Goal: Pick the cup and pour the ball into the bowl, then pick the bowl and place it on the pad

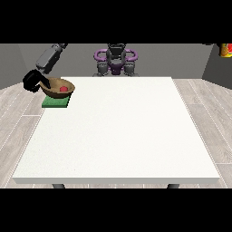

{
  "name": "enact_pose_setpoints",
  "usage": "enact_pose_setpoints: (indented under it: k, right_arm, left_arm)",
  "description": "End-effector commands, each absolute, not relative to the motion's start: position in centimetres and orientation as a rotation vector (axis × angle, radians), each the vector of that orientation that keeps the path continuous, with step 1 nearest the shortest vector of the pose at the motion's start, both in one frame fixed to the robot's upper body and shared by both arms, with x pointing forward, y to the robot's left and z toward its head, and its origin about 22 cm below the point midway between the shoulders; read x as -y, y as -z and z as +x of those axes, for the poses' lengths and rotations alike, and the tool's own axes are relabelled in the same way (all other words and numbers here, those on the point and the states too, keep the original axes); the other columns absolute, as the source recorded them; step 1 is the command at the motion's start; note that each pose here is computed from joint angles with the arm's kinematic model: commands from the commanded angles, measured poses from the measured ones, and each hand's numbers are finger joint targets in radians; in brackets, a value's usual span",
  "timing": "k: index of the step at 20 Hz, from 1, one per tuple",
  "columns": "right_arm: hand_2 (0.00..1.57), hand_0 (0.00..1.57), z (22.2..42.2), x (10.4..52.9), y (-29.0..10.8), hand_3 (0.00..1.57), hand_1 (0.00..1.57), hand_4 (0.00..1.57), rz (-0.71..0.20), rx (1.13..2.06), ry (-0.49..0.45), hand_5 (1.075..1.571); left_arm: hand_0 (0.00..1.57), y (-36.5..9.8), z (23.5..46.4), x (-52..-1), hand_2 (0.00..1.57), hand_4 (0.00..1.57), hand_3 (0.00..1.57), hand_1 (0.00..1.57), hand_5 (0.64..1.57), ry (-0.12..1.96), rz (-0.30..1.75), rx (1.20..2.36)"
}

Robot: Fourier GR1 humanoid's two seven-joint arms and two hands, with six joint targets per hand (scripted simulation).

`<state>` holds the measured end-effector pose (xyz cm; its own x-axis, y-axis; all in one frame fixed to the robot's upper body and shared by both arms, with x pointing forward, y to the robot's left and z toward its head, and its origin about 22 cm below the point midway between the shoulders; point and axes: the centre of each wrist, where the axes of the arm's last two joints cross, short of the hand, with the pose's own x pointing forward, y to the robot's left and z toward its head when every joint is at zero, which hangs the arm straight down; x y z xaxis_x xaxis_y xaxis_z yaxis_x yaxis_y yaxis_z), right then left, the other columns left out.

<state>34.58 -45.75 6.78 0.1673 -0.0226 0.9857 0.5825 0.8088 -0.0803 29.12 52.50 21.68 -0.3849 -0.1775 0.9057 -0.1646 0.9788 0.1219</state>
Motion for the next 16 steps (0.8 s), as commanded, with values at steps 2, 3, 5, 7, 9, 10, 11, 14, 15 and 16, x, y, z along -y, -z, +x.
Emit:
enact_pose_setpoints:
  k: [2,3,5,7,9,10,11,14,15,16]
  right_arm:
    - [1.35,1.26,33.9,47.3,-7.5,0.91,1.26,0.11,-0.581,1.382,0.434,1.529]
    - [1.32,1.15,34.3,46.1,-6.0,1.00,1.15,0.19,-0.601,1.367,0.449,1.532]
    - [0.69,0.64,35.7,46.0,-9.4,1.01,0.64,0.00,-0.567,1.341,0.378,1.469]
    - [0.21,0.00,35.7,44.8,-7.3,0.00,0.00,0.00,-0.533,1.334,0.297,1.442]
    - [0.00,0.00,36.1,45.8,-9.8,0.00,0.00,0.00,-0.540,1.346,0.263,1.410]
    - [0.00,0.00,34.1,45.8,-4.6,0.00,0.00,0.00,-0.552,1.282,0.314,1.407]
    - [0.00,0.00,36.7,43.5,-6.9,0.00,0.00,0.00,-0.556,1.275,0.290,1.400]
    - [0.00,0.00,34.5,48.0,-9.2,0.00,0.00,0.00,-0.571,1.228,0.242,1.400]
    - [0.00,0.00,35.4,46.4,-8.7,0.00,0.00,0.00,-0.562,1.214,0.224,1.383]
    - [0.00,0.00,36.5,45.6,-10.5,0.00,0.00,0.20,-0.548,1.253,0.182,1.375]
  left_arm:
    - [0.00,-21.9,28.6,-52.8,0.00,1.19,0.00,0.00,1.566,0.024,0.256,2.008]
    - [0.00,-21.8,29.5,-51.3,0.00,1.19,0.00,0.00,1.567,0.042,0.219,1.994]
    - [0.00,-22.9,29.1,-52.8,0.00,1.19,0.00,0.00,1.568,0.033,0.240,2.000]
    - [0.00,-23.8,28.5,-53.6,0.00,1.20,0.00,0.00,1.568,0.024,0.256,2.025]
    - [0.00,-24.2,29.0,-53.0,0.00,1.21,0.00,0.00,1.569,0.006,0.249,2.040]
    - [0.00,-20.7,29.9,-49.7,0.00,1.21,0.00,0.00,1.569,0.045,0.210,1.980]
    - [0.00,-23.4,30.5,-50.2,0.00,1.19,0.00,0.00,1.569,0.060,0.199,1.982]
    - [0.00,-19.6,30.5,-49.0,0.00,1.19,0.00,0.00,1.569,0.050,0.209,1.894]
    - [0.00,-18.6,30.5,-49.0,0.00,1.19,0.00,0.00,1.569,0.057,0.219,1.877]
    - [0.00,-17.4,31.5,-48.0,0.00,1.19,0.00,0.00,1.569,0.015,0.209,1.833]
